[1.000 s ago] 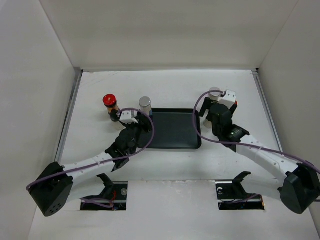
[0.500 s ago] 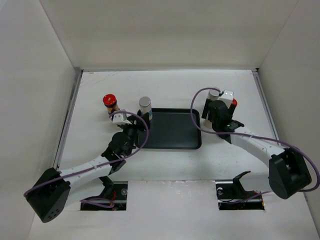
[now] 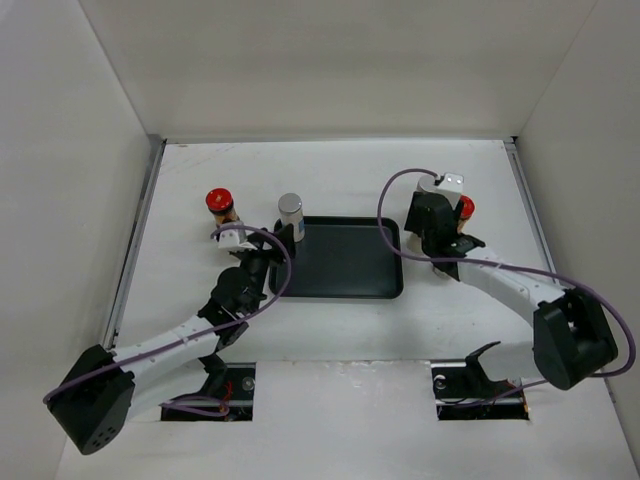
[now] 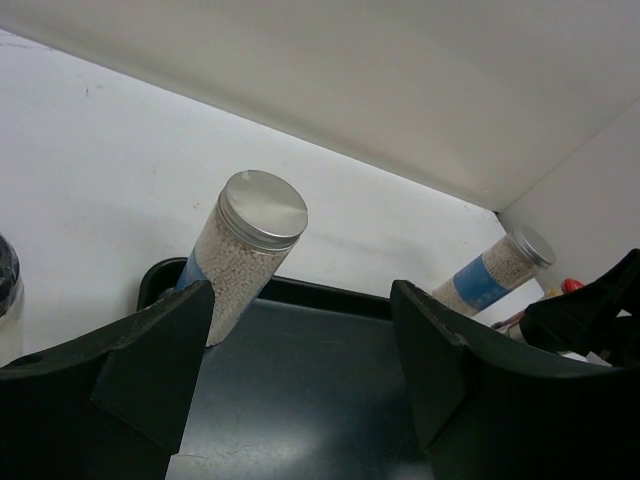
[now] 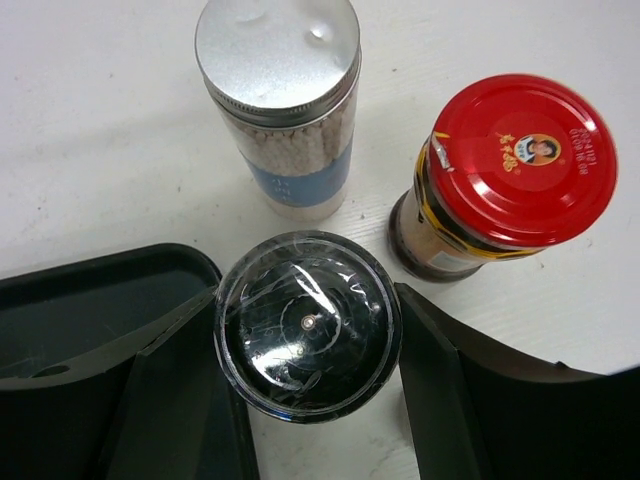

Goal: Organize the condiment bottles

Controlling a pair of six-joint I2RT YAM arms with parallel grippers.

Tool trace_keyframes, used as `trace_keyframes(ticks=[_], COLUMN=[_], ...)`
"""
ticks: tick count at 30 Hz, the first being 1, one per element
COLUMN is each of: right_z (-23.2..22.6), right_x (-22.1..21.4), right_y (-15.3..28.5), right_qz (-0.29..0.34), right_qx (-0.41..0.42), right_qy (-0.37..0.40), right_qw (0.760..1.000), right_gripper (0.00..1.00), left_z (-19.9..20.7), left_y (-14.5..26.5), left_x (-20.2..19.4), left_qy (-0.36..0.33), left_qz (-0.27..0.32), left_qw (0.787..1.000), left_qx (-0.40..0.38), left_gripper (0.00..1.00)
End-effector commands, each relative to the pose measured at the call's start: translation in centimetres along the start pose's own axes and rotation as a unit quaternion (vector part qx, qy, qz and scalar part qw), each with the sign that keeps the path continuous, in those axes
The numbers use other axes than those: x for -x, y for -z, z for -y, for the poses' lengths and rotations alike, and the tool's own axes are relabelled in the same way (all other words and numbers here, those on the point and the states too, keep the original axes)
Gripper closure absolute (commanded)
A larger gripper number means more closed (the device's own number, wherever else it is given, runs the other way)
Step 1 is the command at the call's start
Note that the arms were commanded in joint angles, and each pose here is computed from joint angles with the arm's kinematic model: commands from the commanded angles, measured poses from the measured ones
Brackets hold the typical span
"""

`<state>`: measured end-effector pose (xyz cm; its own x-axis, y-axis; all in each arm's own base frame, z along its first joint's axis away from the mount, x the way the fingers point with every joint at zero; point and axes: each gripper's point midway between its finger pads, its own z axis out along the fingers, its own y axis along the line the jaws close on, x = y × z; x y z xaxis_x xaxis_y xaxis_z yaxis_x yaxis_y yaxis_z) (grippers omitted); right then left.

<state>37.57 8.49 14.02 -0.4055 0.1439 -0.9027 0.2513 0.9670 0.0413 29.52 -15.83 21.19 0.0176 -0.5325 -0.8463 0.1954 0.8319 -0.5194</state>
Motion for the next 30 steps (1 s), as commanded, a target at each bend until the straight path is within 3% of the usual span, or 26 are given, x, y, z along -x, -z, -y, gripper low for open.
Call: trace_keyframes(ticks=[1, 9, 17, 30], right_z=[-2.1, -13.4, -22.6, -27.3], right_x=[8.0, 9.0, 8.1, 5.5], right_y=[3.1, 8.7, 8.5, 6.0], right_qz=[0.114, 0.126, 0.114, 0.094], right_qx=[0.036, 0.2, 0.287, 0.301], right_qy=[-0.053, -0.051, -0.043, -0.023], right_qw=[0.991, 0.97, 0.95, 0.949], right_gripper=[0.47, 0.48, 0.48, 0.47], left_z=[0.6, -1.2, -2.2, -2.6], left_y=[0.2, 0.3, 0.5, -0.1], left_x=[1.9, 3.0, 3.5, 2.2], left_qy=[0.022, 0.021, 0.025, 0.016], left_qz=[0.029, 0.049, 0.06, 0.042], left_qw=[0.999, 0.998, 0.998, 0.998], left_qx=[-0.013, 0.014, 0.023, 0.032], left_gripper=[0.3, 0.29, 0.29, 0.28])
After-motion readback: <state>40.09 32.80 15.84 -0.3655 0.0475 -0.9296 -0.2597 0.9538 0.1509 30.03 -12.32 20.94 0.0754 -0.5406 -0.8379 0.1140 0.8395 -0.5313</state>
